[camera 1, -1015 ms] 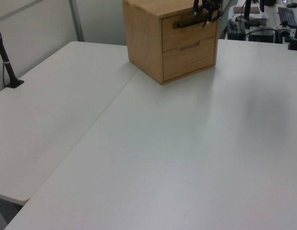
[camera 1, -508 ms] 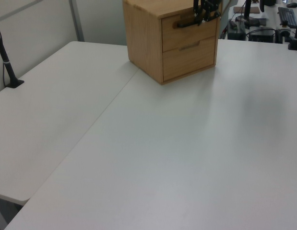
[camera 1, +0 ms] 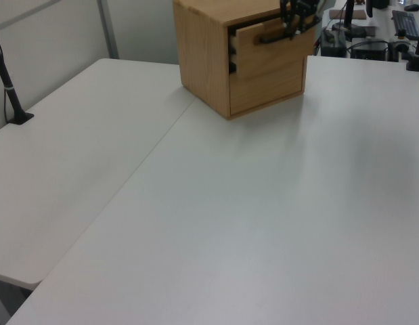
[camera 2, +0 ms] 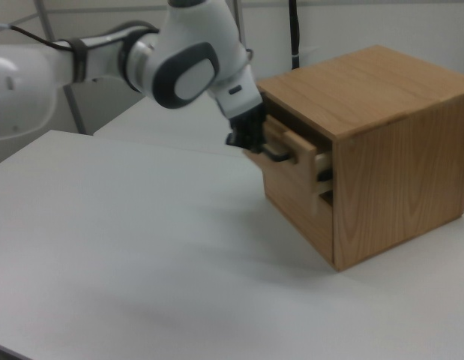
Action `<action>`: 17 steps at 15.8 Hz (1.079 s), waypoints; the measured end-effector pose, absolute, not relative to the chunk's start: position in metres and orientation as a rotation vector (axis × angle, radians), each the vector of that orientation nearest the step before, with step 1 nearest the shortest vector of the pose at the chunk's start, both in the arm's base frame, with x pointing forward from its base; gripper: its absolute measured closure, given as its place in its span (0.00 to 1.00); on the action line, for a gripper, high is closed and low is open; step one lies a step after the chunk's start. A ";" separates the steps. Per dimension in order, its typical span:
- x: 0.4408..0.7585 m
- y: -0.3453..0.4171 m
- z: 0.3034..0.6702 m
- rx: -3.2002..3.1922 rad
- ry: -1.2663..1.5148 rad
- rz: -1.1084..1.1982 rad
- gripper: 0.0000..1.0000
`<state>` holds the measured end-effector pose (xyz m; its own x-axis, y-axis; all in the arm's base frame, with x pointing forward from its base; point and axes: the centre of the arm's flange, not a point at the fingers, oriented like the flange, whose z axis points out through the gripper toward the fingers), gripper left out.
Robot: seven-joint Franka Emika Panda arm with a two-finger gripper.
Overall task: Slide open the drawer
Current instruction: 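Hook the handle and pull the upper drawer outward from the cabinet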
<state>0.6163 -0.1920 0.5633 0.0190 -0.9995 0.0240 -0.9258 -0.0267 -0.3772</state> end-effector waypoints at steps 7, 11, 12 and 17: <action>0.562 -0.152 0.573 -2.292 1.910 -0.080 0.78; 0.551 -0.122 0.576 -2.385 1.863 0.028 0.78; 0.550 -0.114 0.576 -2.405 1.850 0.052 0.78; 0.549 -0.082 0.576 -2.510 1.727 0.096 0.76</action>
<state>0.5494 -0.0822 0.5765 0.3574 -0.9281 -0.1040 -0.9340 -0.3551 -0.0408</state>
